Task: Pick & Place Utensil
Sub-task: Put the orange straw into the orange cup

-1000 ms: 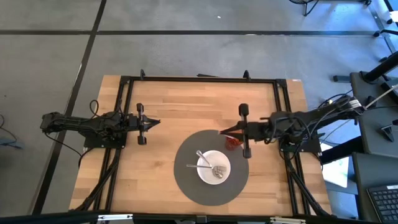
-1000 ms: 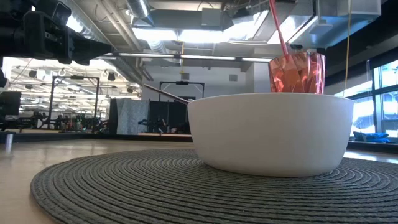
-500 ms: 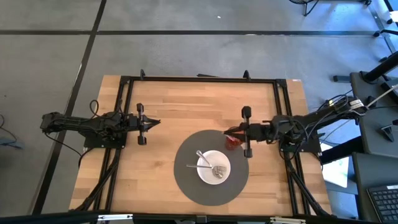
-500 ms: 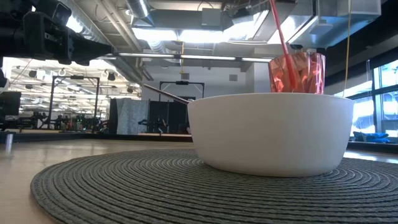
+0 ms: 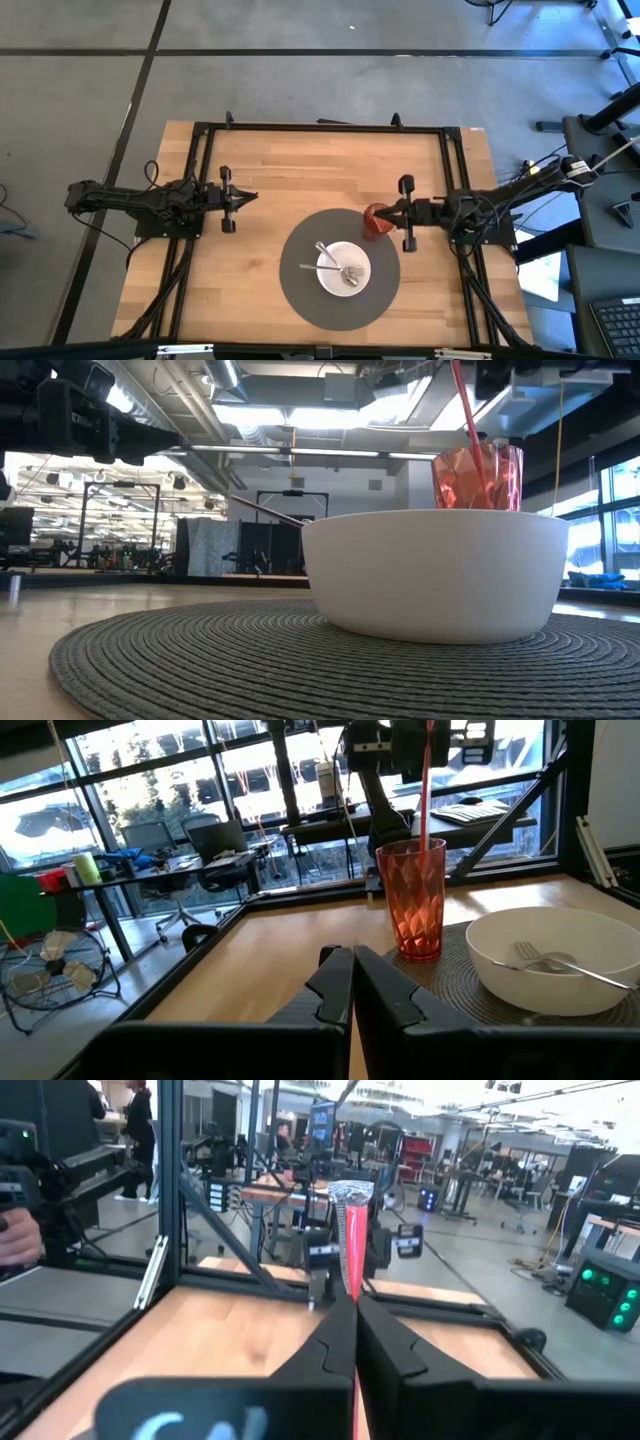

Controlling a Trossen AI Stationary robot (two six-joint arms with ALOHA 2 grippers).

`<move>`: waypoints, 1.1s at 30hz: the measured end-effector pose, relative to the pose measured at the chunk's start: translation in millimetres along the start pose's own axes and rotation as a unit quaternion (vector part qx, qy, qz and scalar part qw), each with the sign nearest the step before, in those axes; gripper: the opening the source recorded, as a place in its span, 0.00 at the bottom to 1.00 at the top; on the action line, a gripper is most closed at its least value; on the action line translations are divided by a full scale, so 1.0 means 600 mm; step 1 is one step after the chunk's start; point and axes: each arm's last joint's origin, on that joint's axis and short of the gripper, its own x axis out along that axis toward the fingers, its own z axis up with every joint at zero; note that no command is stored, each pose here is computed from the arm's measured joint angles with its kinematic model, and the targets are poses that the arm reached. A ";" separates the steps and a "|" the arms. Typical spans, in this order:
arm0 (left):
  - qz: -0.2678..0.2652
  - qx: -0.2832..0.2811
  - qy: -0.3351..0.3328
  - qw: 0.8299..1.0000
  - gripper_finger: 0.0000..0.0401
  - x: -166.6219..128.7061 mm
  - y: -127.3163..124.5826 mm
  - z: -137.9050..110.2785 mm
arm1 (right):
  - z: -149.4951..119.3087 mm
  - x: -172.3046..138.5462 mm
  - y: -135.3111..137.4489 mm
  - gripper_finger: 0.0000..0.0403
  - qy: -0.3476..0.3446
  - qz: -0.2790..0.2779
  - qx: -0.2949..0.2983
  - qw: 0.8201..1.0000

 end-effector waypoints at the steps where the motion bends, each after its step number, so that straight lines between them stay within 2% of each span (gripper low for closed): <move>1: 0.000 0.000 0.000 1.000 0.01 0.000 0.000 0.000 | -0.004 -0.001 0.000 0.01 0.002 0.000 -0.001 1.000; 13: 0.017 0.000 0.003 1.000 0.01 0.000 0.002 0.000 | -0.036 -0.010 0.002 0.01 0.016 -0.007 0.003 1.000; 22: 0.017 0.000 0.003 1.000 0.02 0.000 0.002 0.000 | -0.039 -0.009 0.003 0.01 0.021 -0.006 0.004 1.000; 33: 0.017 0.000 0.003 1.000 0.02 0.000 0.002 0.000 | -0.040 -0.009 0.002 0.14 0.025 -0.011 0.022 0.999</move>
